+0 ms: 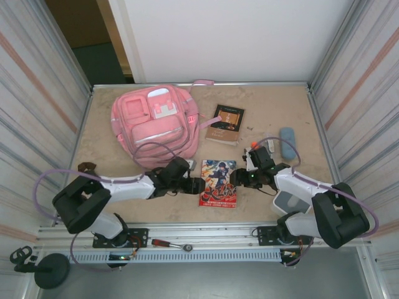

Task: Pack books, pencil case, and school supplies into a backpack

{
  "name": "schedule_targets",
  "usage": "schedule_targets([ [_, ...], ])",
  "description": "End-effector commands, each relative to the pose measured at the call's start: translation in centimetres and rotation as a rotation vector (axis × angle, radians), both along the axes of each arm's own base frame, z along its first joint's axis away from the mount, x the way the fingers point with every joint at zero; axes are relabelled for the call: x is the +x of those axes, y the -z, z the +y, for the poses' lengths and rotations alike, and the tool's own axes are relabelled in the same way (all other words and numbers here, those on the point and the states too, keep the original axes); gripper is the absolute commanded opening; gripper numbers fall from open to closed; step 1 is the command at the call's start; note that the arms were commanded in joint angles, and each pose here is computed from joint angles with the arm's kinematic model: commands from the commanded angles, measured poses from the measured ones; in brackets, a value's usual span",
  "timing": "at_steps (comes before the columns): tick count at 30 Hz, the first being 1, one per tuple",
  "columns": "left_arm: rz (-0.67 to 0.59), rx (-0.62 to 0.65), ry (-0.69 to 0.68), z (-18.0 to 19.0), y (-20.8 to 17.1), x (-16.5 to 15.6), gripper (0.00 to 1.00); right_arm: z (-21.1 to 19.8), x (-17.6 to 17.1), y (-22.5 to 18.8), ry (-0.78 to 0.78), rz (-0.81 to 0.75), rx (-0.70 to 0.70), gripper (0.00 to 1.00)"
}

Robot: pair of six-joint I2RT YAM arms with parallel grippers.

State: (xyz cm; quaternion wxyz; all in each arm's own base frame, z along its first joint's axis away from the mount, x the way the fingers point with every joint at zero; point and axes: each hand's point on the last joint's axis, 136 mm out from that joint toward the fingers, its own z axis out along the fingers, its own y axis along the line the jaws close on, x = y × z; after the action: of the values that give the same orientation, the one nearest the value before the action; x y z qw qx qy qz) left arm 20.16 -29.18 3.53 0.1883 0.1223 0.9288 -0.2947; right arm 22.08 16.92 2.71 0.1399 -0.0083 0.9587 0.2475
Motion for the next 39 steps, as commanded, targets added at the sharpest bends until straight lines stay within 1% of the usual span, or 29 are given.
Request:
schedule_targets([
  [1,-0.030,-0.049,0.013,-2.7,-1.1,0.9,0.63,2.3,-0.4,0.4,-0.037,0.007,0.067,0.56],
  [3,-0.022,-0.036,0.033,-3.4,-0.5,0.7,0.58,3.1,-0.6,0.4,-0.053,-0.002,0.080,0.52],
  [4,-0.019,-0.036,0.037,-3.7,-0.3,0.6,0.53,3.6,-0.6,0.3,-0.059,-0.006,0.089,0.48],
  [6,-0.016,-0.063,0.048,-4.3,-0.1,0.2,0.46,4.5,-0.7,-0.1,-0.067,-0.020,0.114,0.41],
  [8,-0.017,-0.099,0.055,-4.8,-0.3,0.0,0.39,5.4,-0.6,-1.0,-0.065,-0.047,0.154,0.31],
  [9,-0.019,-0.114,0.053,-4.9,-0.4,-0.1,0.37,5.6,-0.4,-1.5,-0.061,-0.064,0.167,0.26],
  [10,-0.025,-0.129,0.049,-4.9,-0.6,0.0,0.37,5.6,-0.2,-2.0,-0.055,-0.086,0.172,0.19],
  [13,-0.059,-0.134,0.025,-4.3,-1.3,0.3,0.37,4.5,0.7,-3.3,-0.012,-0.165,0.152,0.01],
  [15,-0.083,-0.140,0.018,-3.8,-2.2,0.6,0.42,3.6,1.0,-4.2,0.012,-0.210,0.155,0.00],
  [16,-0.095,-0.147,0.013,-3.6,-2.7,0.8,0.46,3.3,1.0,-4.6,0.016,-0.224,0.166,0.00],
  [18,-0.116,-0.168,-0.005,-2.8,-3.6,1.1,0.54,2.9,1.2,-6.1,0.022,-0.250,0.207,0.00],
  [20,-0.137,-0.206,-0.021,-1.7,-4.7,1.5,0.61,2.6,1.4,-8.2,0.021,-0.276,0.287,0.00],
  [23,-0.172,-0.321,-0.013,-0.6,-7.2,1.8,0.68,2.7,1.5,-12.7,-0.002,-0.347,0.416,0.00],
  [25,-0.183,-0.412,-0.007,-0.1,-9.1,1.8,0.78,3.1,1.3,-15.4,-0.032,-0.388,0.475,0.00],
  [27,-0.201,-0.491,0.026,0.1,-11.2,1.8,0.83,3.6,1.1,-18.0,-0.059,-0.429,0.527,0.00],
  [29,-0.217,-0.540,0.061,0.0,-12.9,1.7,0.87,3.9,0.9,-20.1,-0.080,-0.460,0.576,0.00],
  [32,-0.236,-0.589,0.097,-0.3,-15.0,1.8,0.88,4.7,0.8,-22.5,-0.111,-0.474,0.638,0.00],
  [35,-0.256,-0.649,0.124,-0.6,-16.9,2.0,0.85,5.2,1.1,-23.4,-0.119,-0.473,0.669,0.00],
  [36,-0.265,-0.663,0.129,-0.7,-17.5,2.1,0.81,5.4,1.1,-23.5,-0.130,-0.469,0.681,0.00],
  [38,-0.285,-0.684,0.148,-0.9,-18.5,2.1,0.67,5.9,1.3,-23.4,-0.140,-0.466,0.686,0.00],
  [39,-0.294,-0.694,0.153,-1.0,-18.9,2.2,0.58,6.0,1.5,-23.2,-0.141,-0.464,0.680,0.00],
])
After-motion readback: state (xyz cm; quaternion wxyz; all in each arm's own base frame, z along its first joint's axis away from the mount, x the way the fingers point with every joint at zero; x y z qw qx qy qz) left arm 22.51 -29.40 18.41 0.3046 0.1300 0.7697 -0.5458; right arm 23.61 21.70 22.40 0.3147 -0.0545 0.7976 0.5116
